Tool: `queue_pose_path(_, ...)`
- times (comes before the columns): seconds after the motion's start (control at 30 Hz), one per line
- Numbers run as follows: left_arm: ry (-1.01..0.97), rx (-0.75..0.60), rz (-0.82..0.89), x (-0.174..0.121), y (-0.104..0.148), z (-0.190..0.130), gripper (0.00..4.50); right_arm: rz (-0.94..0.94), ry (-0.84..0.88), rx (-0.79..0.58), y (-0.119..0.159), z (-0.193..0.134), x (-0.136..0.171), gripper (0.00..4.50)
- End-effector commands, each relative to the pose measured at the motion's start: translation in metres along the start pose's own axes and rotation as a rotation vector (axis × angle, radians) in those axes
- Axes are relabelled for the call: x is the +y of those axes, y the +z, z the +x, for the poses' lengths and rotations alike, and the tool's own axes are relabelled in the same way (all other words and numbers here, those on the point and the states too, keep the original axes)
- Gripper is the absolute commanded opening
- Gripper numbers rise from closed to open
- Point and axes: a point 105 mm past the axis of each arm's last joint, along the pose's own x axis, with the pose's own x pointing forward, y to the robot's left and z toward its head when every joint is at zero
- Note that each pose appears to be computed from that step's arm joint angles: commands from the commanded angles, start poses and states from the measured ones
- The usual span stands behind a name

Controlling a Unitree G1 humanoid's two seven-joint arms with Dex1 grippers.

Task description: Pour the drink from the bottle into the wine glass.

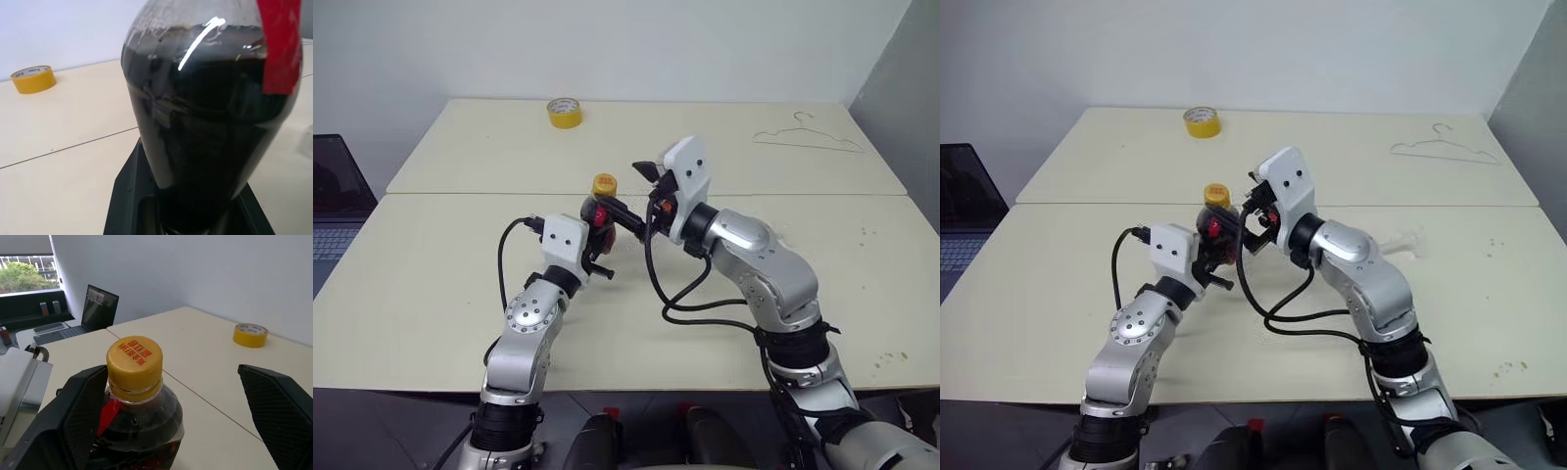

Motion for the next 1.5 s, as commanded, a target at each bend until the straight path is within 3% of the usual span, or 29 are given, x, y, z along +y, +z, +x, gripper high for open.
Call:
queue_pose_path(0.03,0.008,-0.092,0.035,0.003,0.024,-0.002,0.49,-0.024,-0.057,-0.058,0.017,-0.012,-0.013,4.50)
queue_pose_path(0.3,0.010,-0.090,0.036,0.004,0.023,-0.002,0.49,-0.029,-0.092,-0.053,0.021,-0.026,-0.026,4.50)
queue_pose_path(0.47,0.009,-0.091,0.036,0.004,0.024,-0.002,0.49,-0.025,-0.010,-0.047,0.022,-0.028,-0.013,4.50)
queue_pose_path(0.73,0.003,-0.092,0.036,0.003,0.024,-0.001,0.49,0.070,0.126,-0.054,0.026,-0.014,0.015,4.50)
queue_pose_path(1.33,0.005,-0.095,0.038,0.002,0.024,-0.001,0.49,0.094,0.101,-0.071,0.025,0.013,0.013,4.50)
queue_pose_path(1.43,0.004,-0.095,0.038,0.002,0.024,-0.001,0.49,0.090,0.099,-0.074,0.025,0.014,0.013,3.86)
queue_pose_path(1.5,0.004,-0.095,0.037,0.002,0.024,-0.001,0.49,0.086,0.103,-0.073,0.025,0.014,0.014,3.14)
